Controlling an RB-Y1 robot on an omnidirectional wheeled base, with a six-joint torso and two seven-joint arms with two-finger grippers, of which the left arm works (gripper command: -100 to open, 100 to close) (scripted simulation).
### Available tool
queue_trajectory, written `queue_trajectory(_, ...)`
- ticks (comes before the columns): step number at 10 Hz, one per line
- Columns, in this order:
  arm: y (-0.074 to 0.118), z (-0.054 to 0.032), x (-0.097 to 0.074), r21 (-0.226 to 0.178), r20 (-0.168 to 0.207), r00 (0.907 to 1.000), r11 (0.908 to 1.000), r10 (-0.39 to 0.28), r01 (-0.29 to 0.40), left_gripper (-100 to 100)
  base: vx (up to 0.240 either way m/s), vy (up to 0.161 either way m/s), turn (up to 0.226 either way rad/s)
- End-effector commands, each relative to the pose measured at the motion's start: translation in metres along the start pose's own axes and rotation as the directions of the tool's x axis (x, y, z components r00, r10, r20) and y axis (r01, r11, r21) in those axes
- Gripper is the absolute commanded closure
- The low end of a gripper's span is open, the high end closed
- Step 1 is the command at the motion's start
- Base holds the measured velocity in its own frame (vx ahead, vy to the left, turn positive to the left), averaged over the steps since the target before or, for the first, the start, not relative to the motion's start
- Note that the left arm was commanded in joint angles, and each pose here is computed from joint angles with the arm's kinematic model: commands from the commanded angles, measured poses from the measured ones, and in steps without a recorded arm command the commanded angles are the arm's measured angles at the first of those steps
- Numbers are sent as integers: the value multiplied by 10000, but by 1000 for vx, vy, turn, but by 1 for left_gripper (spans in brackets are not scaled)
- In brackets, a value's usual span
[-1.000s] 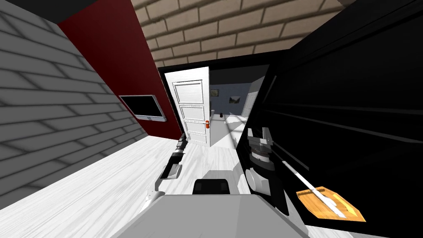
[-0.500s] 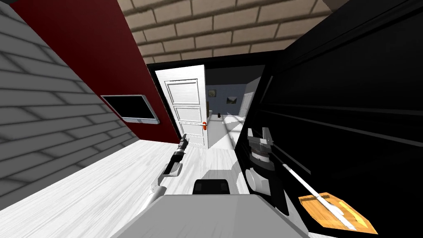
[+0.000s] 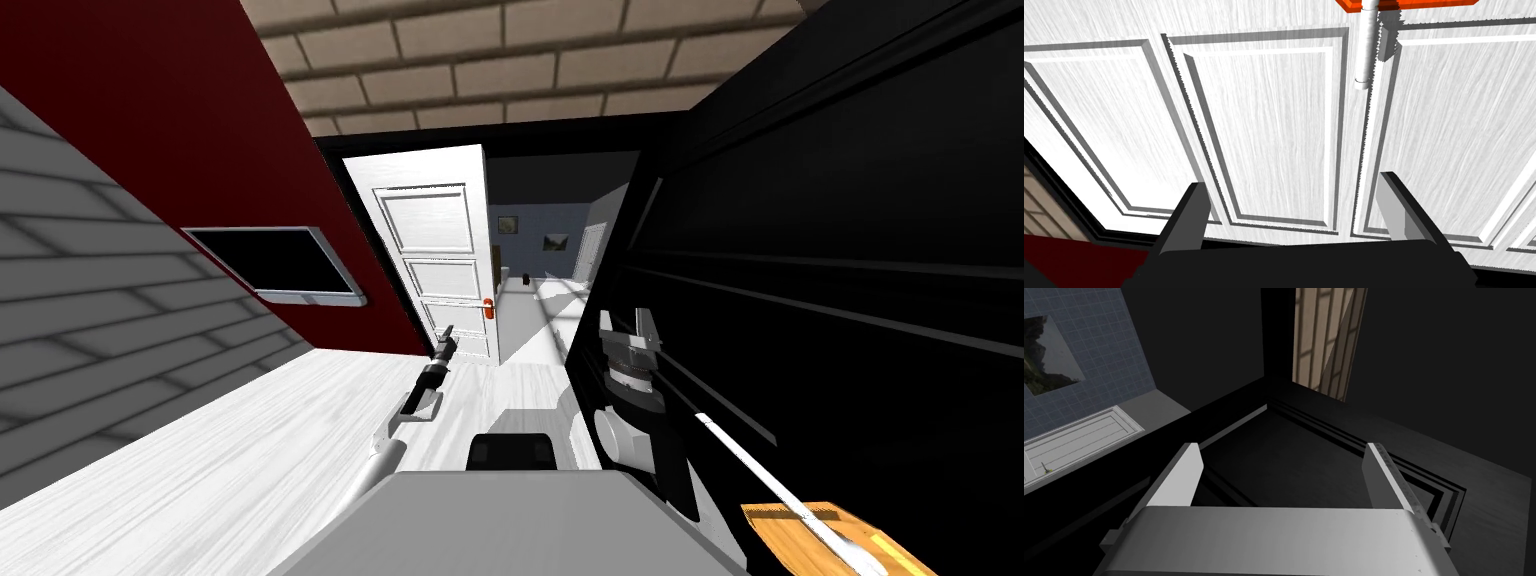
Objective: Pull the door open
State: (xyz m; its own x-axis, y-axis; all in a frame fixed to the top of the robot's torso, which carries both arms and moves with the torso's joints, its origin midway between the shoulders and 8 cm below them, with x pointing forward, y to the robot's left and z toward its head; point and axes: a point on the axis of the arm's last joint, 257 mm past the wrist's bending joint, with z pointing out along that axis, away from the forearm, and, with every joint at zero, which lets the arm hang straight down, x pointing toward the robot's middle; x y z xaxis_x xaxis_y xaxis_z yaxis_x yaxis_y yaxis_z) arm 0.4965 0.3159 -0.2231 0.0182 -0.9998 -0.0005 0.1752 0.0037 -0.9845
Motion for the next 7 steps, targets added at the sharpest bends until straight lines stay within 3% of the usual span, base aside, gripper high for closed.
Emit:
queue_trajectory(1,113,16,-42,-260,7,10000,9997,-9,9,-100,146,-6,-101)
queue_trajectory(7,414,97,-169,-958,71,10000,9954,-6,13,-100,116,0,-79)
